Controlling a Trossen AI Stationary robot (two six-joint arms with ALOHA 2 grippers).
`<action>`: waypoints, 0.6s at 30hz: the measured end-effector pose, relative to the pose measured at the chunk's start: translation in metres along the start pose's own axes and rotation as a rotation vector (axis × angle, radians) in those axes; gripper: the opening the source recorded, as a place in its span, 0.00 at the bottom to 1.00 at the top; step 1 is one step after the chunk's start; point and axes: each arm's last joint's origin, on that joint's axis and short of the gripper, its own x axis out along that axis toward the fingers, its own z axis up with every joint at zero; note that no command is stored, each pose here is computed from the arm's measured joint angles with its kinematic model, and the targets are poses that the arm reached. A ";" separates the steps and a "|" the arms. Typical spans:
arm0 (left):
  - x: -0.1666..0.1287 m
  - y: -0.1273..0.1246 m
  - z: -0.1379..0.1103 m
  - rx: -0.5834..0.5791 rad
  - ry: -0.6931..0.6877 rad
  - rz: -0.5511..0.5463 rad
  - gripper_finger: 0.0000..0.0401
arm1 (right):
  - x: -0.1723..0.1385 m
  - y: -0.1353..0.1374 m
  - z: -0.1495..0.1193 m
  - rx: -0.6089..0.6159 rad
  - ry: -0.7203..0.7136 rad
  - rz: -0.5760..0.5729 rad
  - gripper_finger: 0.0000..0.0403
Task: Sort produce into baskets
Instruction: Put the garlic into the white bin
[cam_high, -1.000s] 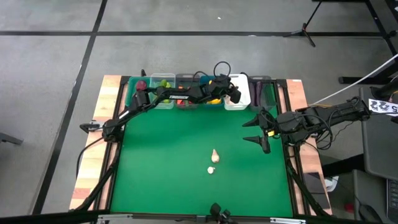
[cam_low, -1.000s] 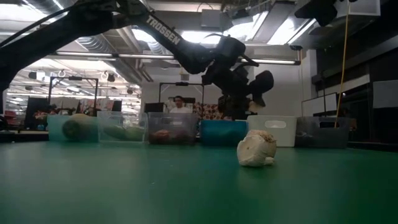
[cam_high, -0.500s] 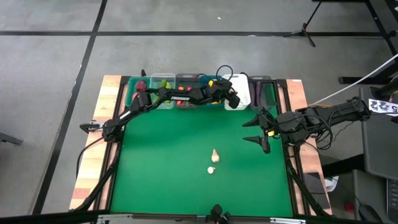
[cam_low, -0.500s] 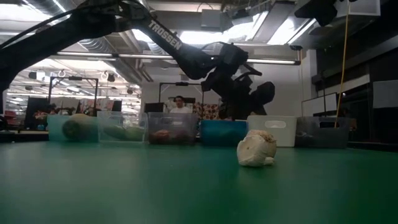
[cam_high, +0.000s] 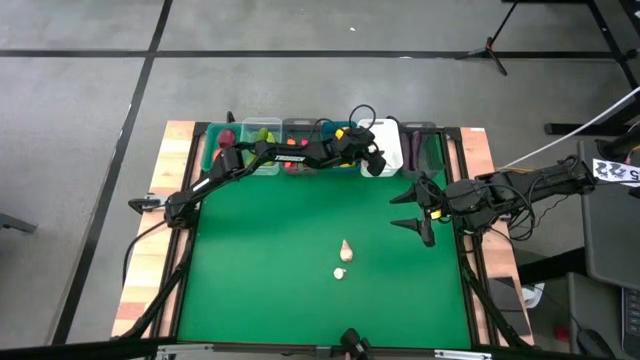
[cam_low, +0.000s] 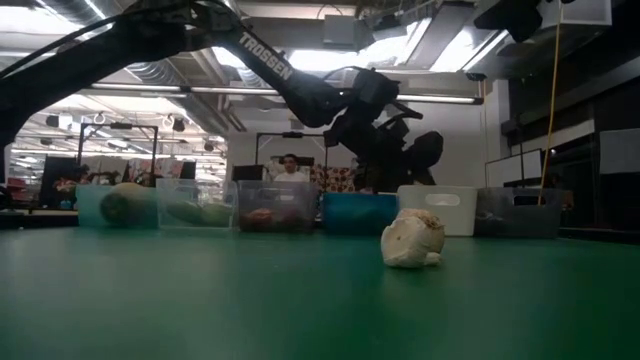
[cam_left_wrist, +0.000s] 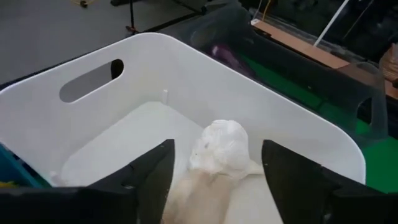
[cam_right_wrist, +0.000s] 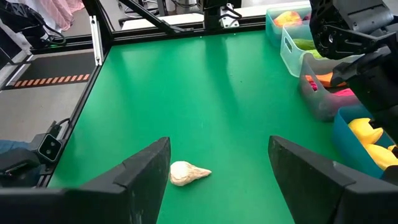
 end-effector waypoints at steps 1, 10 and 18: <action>0.000 0.000 0.000 0.003 0.000 0.000 0.60 | 0.000 0.000 0.000 0.000 0.000 0.000 0.67; -0.005 -0.004 0.007 0.002 0.006 -0.090 0.67 | 0.000 0.000 0.001 0.003 -0.011 0.002 0.67; -0.028 -0.016 0.037 0.024 -0.021 -0.208 0.65 | -0.026 -0.005 0.006 -0.112 -0.126 0.003 0.67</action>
